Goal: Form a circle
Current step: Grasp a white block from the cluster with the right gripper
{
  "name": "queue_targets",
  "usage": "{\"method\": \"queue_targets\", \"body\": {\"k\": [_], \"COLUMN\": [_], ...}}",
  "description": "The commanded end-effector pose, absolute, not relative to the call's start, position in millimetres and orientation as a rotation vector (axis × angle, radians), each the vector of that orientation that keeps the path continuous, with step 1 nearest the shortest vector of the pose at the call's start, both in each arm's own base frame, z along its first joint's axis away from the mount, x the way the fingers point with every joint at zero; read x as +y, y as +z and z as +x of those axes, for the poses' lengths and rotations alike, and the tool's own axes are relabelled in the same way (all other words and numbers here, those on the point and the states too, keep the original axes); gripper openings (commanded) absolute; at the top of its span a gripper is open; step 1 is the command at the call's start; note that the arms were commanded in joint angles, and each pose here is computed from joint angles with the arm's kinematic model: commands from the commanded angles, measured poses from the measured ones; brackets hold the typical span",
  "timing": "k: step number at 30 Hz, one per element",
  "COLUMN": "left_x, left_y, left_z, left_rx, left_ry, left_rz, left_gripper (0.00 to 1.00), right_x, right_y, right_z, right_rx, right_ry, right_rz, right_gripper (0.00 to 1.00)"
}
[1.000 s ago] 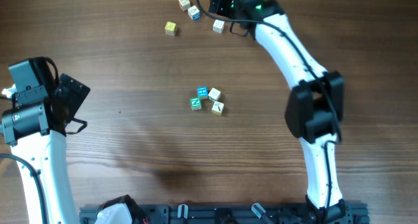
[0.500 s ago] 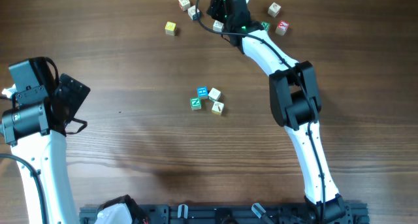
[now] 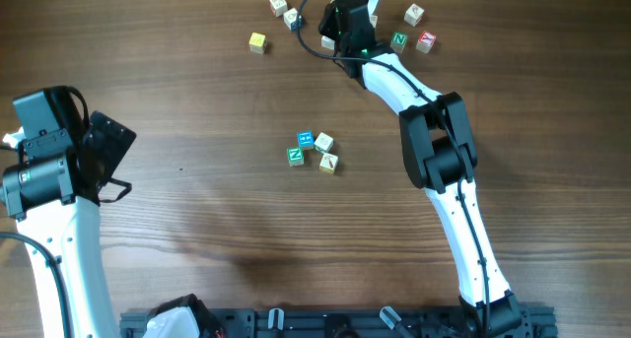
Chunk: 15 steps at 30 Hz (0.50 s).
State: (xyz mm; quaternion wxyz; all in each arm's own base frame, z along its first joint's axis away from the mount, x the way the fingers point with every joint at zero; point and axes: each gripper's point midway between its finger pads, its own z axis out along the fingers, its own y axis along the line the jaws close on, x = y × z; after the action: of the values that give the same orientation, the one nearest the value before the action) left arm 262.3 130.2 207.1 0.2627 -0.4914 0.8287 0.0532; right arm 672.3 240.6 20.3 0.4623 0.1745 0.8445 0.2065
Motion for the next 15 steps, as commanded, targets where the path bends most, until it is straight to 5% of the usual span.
{"method": "queue_targets", "body": {"k": [1,10,15], "left_x": [134.7,134.7,134.7], "left_y": [209.6,209.6,209.6], "left_z": [262.0,262.0,262.0], "left_rx": [2.217,2.217,2.217], "left_ry": [0.157,0.157,0.157], "left_rz": [-1.351,-1.351,-1.351], "left_gripper": [1.00,1.00,1.00], "right_x": [233.2,229.9,228.2], "right_y": [14.3,100.8,105.3], "right_z": [677.6,673.8,668.5], "right_rx": [2.103,2.184,2.203], "right_ry": [0.485,0.326,0.336], "right_rz": [0.401,0.170,0.206], "right_gripper": [0.34,0.20,0.53]}}
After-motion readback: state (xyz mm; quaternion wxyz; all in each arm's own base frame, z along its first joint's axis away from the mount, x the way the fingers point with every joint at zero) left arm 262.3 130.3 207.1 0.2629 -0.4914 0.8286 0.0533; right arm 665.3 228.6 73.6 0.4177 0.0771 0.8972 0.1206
